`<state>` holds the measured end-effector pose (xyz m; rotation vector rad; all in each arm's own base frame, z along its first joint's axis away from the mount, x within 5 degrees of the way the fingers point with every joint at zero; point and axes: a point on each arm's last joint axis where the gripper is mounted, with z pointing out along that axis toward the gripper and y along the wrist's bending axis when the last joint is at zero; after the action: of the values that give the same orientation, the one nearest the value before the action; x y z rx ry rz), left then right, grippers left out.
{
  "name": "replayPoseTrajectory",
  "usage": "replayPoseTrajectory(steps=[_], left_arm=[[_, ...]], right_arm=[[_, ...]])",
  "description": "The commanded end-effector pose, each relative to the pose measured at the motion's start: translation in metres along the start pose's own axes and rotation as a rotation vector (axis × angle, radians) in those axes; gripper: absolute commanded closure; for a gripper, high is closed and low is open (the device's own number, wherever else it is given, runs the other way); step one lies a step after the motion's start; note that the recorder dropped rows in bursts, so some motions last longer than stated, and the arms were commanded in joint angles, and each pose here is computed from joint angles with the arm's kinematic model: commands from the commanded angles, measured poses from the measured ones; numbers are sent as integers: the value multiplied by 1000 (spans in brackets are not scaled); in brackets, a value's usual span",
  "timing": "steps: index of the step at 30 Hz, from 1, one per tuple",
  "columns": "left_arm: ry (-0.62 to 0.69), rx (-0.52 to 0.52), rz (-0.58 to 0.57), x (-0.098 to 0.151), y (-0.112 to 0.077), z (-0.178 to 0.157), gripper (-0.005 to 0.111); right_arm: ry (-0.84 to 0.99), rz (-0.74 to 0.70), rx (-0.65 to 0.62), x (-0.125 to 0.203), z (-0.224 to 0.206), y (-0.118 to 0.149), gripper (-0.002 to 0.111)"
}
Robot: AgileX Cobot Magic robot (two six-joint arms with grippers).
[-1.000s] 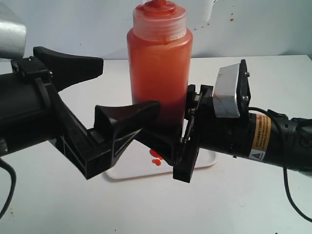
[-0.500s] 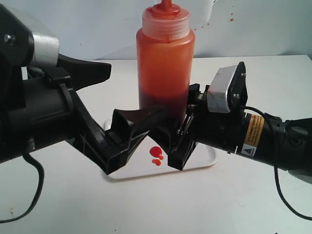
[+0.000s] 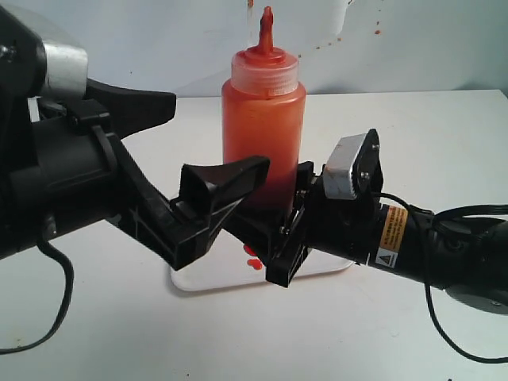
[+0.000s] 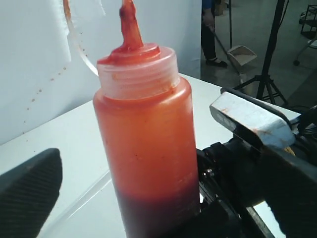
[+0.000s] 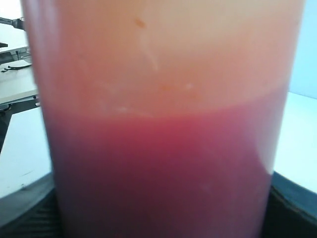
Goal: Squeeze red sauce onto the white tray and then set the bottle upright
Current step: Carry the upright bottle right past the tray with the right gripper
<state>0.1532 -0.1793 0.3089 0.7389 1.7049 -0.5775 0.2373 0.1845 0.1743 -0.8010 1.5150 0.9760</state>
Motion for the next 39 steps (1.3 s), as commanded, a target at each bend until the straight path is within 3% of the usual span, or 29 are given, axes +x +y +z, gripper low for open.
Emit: replayPoseTrajectory(steps=[1,6,14,27,39], left_arm=[[12,-18,-35,6,0,7,3],[45,-71,-35,19,4,29,3],[-50,-176,-67,17,13,38,3],[-72,-196,-31,15,15,37,3],[-64,-203,-56,16,15,37,4]], right_arm=[[-78,-45,-4,-9,0,1,108],[-105,-38,56,-12,0,-5,108],[-111,-96,194,-14,-4,-20,108],[-74,-95,438,-14,-41,-72,108],[-37,-126,596,-14,-74,-104,108]])
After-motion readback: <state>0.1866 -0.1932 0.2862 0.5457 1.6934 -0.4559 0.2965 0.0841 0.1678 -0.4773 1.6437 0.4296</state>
